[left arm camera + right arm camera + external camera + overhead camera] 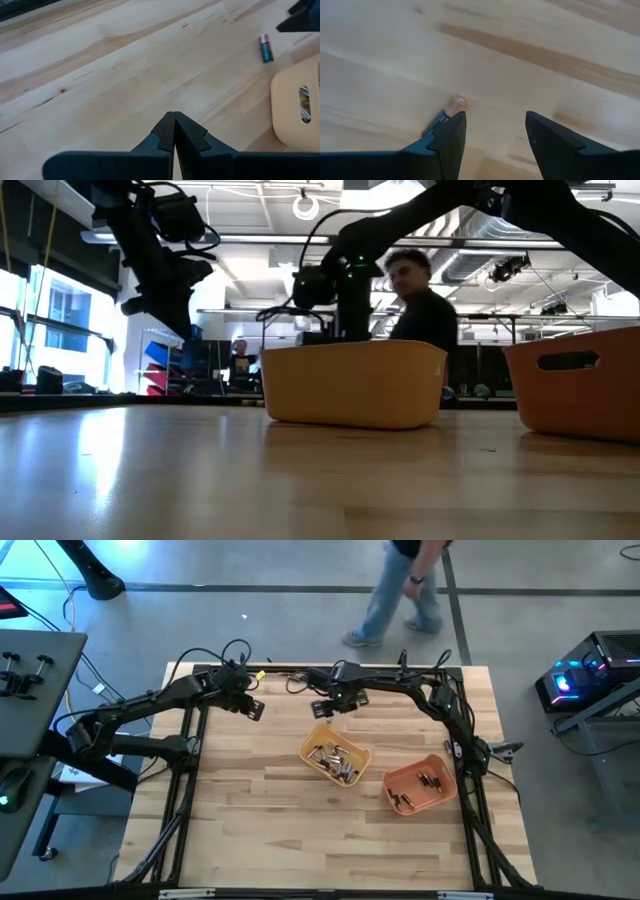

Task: Sort batteries
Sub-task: Put the black battery into the orange bin

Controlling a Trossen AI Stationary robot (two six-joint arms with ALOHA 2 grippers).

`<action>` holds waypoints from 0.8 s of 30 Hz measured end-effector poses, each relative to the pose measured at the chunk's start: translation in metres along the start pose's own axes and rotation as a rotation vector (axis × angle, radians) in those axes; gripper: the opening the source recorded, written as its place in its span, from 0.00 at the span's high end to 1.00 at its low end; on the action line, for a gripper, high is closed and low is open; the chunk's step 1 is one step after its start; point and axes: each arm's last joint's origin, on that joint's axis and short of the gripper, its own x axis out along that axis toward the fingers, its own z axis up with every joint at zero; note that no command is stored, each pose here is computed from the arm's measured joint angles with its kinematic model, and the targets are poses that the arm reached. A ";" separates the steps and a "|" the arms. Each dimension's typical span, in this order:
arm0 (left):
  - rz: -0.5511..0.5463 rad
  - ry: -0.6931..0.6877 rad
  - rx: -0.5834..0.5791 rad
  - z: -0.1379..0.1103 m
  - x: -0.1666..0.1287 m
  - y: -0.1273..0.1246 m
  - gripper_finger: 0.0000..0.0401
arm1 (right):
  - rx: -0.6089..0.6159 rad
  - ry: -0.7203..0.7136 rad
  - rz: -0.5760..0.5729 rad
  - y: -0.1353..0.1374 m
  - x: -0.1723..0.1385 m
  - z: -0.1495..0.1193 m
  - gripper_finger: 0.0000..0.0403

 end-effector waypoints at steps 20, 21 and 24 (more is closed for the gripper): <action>-0.045 0.019 0.084 0.001 0.000 0.002 1.00 | 0.008 0.220 -0.184 -0.034 0.001 -0.056 0.51; -0.042 0.018 0.080 0.001 0.000 0.003 1.00 | 0.047 0.196 -0.156 -0.041 -0.008 -0.061 0.51; -0.038 0.010 0.072 0.003 0.000 0.005 1.00 | 0.146 0.085 -0.018 -0.058 -0.031 -0.069 0.51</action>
